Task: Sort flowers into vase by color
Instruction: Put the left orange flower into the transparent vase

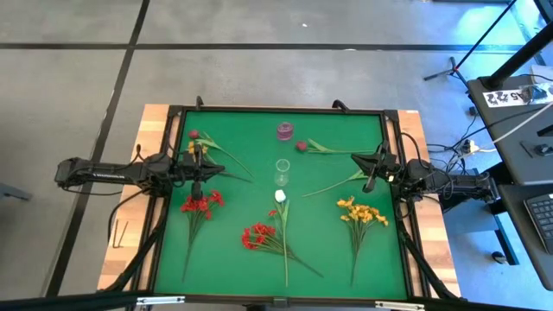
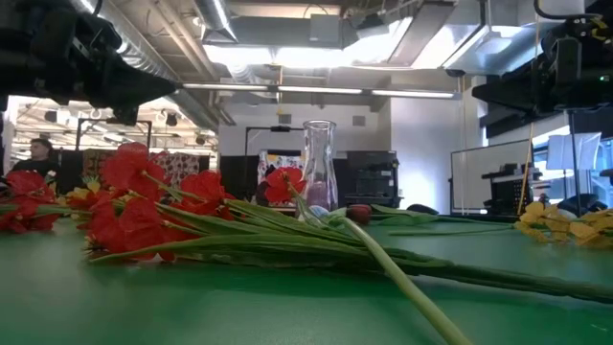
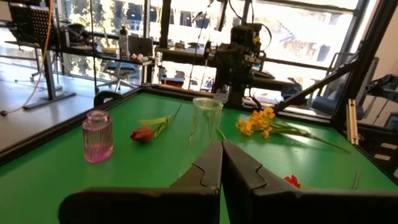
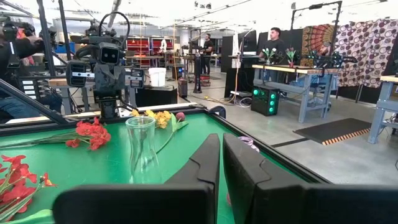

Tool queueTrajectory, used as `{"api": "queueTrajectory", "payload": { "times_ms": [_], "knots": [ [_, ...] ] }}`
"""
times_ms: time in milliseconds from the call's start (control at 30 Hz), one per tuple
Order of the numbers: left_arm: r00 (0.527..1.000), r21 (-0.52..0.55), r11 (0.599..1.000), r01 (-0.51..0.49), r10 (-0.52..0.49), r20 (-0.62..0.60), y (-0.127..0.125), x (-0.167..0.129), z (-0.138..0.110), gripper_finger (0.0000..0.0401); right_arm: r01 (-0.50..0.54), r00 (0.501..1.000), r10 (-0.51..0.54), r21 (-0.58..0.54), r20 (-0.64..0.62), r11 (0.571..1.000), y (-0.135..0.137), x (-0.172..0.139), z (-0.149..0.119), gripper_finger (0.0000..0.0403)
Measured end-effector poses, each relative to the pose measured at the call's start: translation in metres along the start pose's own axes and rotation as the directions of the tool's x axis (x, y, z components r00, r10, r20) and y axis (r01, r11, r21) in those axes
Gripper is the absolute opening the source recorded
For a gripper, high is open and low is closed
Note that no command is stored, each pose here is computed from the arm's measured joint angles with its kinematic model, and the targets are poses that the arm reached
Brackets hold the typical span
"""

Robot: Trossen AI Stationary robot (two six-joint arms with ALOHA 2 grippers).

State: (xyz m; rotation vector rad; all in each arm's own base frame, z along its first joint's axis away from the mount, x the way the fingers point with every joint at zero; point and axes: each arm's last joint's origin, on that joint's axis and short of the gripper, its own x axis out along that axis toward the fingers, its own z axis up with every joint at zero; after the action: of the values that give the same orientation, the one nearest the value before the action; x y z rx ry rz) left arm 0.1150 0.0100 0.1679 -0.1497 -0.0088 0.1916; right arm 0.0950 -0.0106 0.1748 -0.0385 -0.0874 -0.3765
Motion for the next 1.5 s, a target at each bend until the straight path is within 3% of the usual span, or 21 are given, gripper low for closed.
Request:
{"api": "queueTrajectory", "payload": {
  "times_ms": [167, 367, 500, 667, 767, 867, 1133, 1300, 1500],
  "knots": [
    [1.000, 0.003, 1.000, -0.004, 0.004, 0.005, 0.000, 0.000, 0.000, 0.0000, 0.000, 1.000, 0.000, 0.000, 0.000, 1.000, 0.000, 0.000, 0.000, 0.0023],
    [0.970, -0.023, 0.970, -0.243, 0.243, -0.021, 0.004, -0.001, 0.018, 0.0000, 0.000, 1.000, 0.000, 0.000, 0.000, 1.000, 0.000, 0.000, 0.000, 0.0023],
    [0.943, -0.073, 0.942, -0.328, 0.322, -0.081, 0.005, -0.001, 0.040, 0.0000, 0.000, 1.000, 0.000, 0.000, 0.000, 1.000, 0.000, 0.000, 0.000, 0.0023],
    [0.869, -0.279, 0.825, -0.491, 0.440, -0.225, 0.011, -0.001, 0.057, 0.0000, 0.000, 1.000, 0.000, 0.000, 0.000, 1.000, 0.000, 0.000, 0.000, 0.0023],
    [0.818, -0.306, 0.766, -0.566, 0.476, -0.321, 0.014, 0.003, 0.061, 0.0000, 0.000, 1.000, 0.000, 0.000, 0.000, 1.000, 0.000, 0.000, 0.000, 0.0023],
    [0.762, -0.263, 0.734, -0.626, 0.505, -0.405, 0.017, 0.010, 0.059, 0.0000, 0.000, 1.000, 0.000, 0.000, 0.000, 1.000, 0.000, 0.000, 0.000, 0.0023],
    [0.707, -0.309, 0.683, -0.662, 0.432, -0.559, 0.019, 0.038, 0.055, 0.0000, 0.000, 1.000, 0.000, 0.000, 0.000, 1.000, 0.000, 0.000, 0.000, 0.0023],
    [0.685, -0.336, 0.680, -0.652, 0.338, -0.646, 0.018, 0.052, 0.051, 0.0000, 0.000, 1.000, 0.000, 0.000, 0.000, 1.000, 0.000, 0.000, 0.000, 0.0023],
    [0.642, -0.371, 0.620, -0.692, 0.292, -0.709, 0.016, 0.063, 0.046, 0.0000, -0.001, 1.000, 0.001, 0.000, 0.000, 1.000, 0.000, 0.000, 0.000, 0.0023]
  ]
}}
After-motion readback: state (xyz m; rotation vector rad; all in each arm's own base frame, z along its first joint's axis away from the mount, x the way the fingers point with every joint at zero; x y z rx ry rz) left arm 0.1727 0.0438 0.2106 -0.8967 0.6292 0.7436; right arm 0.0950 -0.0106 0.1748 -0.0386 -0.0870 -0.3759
